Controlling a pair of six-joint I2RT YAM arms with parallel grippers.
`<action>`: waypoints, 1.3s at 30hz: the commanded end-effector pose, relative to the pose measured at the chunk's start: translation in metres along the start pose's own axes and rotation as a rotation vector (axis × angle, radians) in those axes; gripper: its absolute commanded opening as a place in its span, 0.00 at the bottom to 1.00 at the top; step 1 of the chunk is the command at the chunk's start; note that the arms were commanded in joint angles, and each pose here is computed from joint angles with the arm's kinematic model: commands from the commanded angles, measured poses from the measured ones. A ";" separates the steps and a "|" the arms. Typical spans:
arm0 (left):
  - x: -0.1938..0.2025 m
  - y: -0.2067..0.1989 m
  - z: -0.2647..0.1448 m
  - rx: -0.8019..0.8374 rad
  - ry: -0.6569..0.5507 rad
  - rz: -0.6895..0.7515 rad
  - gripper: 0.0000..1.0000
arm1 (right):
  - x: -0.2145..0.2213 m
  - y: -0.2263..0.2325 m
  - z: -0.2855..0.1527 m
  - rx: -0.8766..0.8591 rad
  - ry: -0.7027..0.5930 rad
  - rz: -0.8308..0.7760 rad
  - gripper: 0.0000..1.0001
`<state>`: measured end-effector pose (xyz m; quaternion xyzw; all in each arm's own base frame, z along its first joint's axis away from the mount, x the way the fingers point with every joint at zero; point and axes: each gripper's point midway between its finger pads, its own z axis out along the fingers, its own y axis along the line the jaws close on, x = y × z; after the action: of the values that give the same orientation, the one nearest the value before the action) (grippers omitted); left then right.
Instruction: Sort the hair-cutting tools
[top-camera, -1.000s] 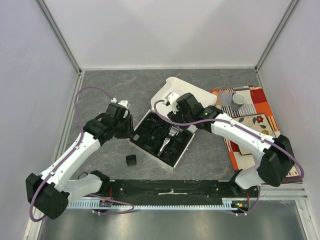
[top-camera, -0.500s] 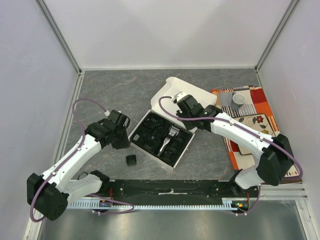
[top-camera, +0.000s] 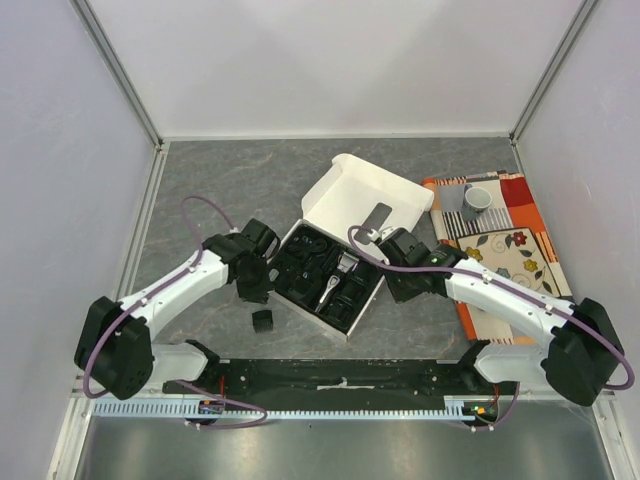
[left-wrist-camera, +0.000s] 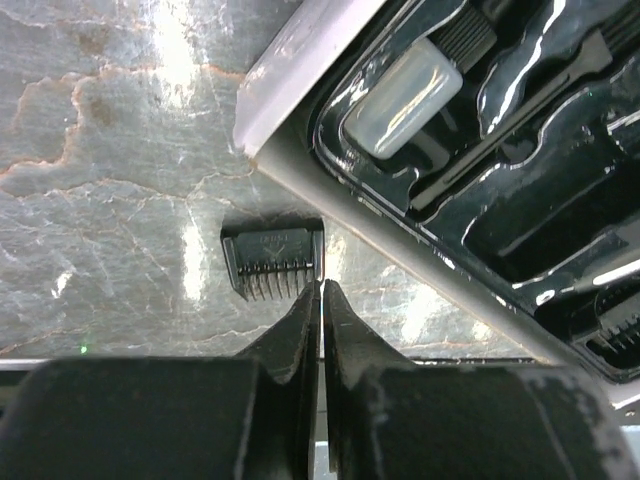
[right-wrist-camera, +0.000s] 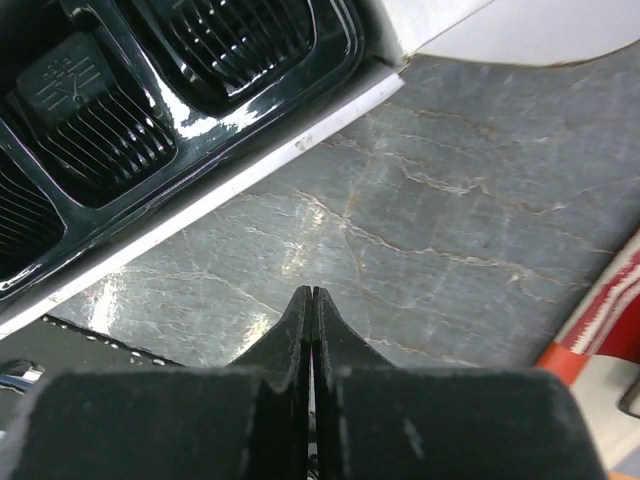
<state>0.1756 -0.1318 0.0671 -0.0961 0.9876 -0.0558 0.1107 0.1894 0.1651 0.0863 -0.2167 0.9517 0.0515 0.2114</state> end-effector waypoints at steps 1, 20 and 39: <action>-0.020 -0.014 0.008 0.008 -0.064 -0.042 0.08 | -0.010 0.023 0.013 -0.100 -0.054 0.115 0.00; -0.096 -0.059 0.038 0.007 -0.201 0.057 0.08 | -0.078 0.020 0.067 0.004 -0.257 0.297 0.00; -0.033 -0.010 0.007 -0.021 -0.045 -0.031 0.43 | -0.102 0.007 0.067 0.039 -0.279 0.209 0.20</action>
<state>0.2581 -0.1459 0.0789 -0.0808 0.9780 -0.0372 0.1887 0.2803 0.2144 0.0423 -0.0996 0.9481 0.0630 0.2954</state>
